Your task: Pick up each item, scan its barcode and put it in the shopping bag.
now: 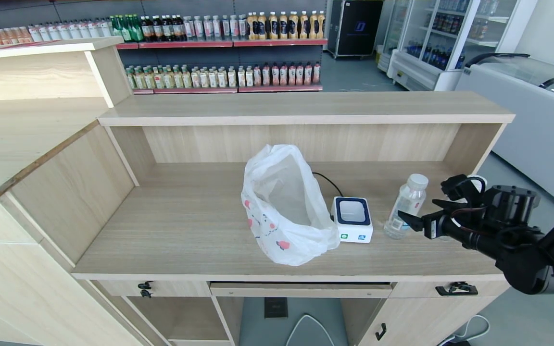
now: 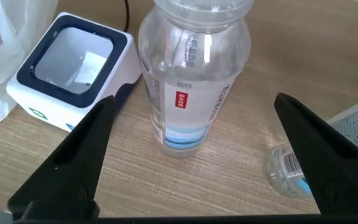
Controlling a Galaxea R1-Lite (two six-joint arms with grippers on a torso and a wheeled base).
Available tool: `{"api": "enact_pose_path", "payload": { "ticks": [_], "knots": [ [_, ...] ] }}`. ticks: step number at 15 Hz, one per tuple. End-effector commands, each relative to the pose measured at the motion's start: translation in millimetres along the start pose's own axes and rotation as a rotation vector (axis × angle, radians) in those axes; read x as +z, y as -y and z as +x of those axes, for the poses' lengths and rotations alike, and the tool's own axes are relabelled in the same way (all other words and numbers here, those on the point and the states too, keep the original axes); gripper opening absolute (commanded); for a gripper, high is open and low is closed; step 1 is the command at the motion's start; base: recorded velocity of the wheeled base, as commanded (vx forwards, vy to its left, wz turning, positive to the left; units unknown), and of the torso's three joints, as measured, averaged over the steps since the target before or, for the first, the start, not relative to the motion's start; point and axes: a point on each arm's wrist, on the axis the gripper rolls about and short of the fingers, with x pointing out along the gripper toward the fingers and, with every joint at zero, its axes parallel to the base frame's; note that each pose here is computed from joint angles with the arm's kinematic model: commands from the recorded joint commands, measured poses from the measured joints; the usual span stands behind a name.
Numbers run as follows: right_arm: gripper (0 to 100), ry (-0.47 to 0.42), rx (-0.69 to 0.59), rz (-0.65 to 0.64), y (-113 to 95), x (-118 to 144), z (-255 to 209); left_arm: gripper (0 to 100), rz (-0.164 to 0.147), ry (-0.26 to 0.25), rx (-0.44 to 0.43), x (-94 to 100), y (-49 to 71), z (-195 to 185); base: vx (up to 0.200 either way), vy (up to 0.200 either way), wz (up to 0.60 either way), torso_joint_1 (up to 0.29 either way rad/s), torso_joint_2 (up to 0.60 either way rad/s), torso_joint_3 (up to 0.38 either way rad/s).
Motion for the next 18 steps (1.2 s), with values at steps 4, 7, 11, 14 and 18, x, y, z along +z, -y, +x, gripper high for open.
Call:
{"api": "enact_pose_path", "payload": {
  "ticks": [4, 7, 11, 14, 18],
  "knots": [
    [100, 0.036, 0.007, -0.011, -1, -8, 21, 100, 0.000, 0.000, 0.001, 0.0, 0.0, 0, 0.000, 0.000, 0.00, 0.000, 0.00, 0.000],
    [100, 0.052, 0.058, -0.015, -5, -8, 29, 100, 0.000, 0.001, 0.001, 0.2, 0.0, 0, 0.000, 0.000, 0.00, 0.000, 0.00, 0.000],
    [100, 0.057, 0.076, -0.013, -9, -10, 36, 100, 0.000, 0.000, 0.001, 0.0, 0.0, 0, 0.000, 0.000, 0.00, 0.000, 0.00, 0.000],
    [100, 0.073, 0.079, -0.003, -8, -7, 43, 100, 0.000, 0.000, 0.001, 0.0, 0.0, 0, 0.000, 0.000, 0.00, 0.000, 0.00, 0.000],
    [100, 0.077, 0.097, -0.001, -14, -9, 51, 100, 0.000, 0.000, 0.001, 0.0, 0.0, 0, 0.000, 0.000, 0.00, 0.000, 0.00, 0.000]
  ]
}}
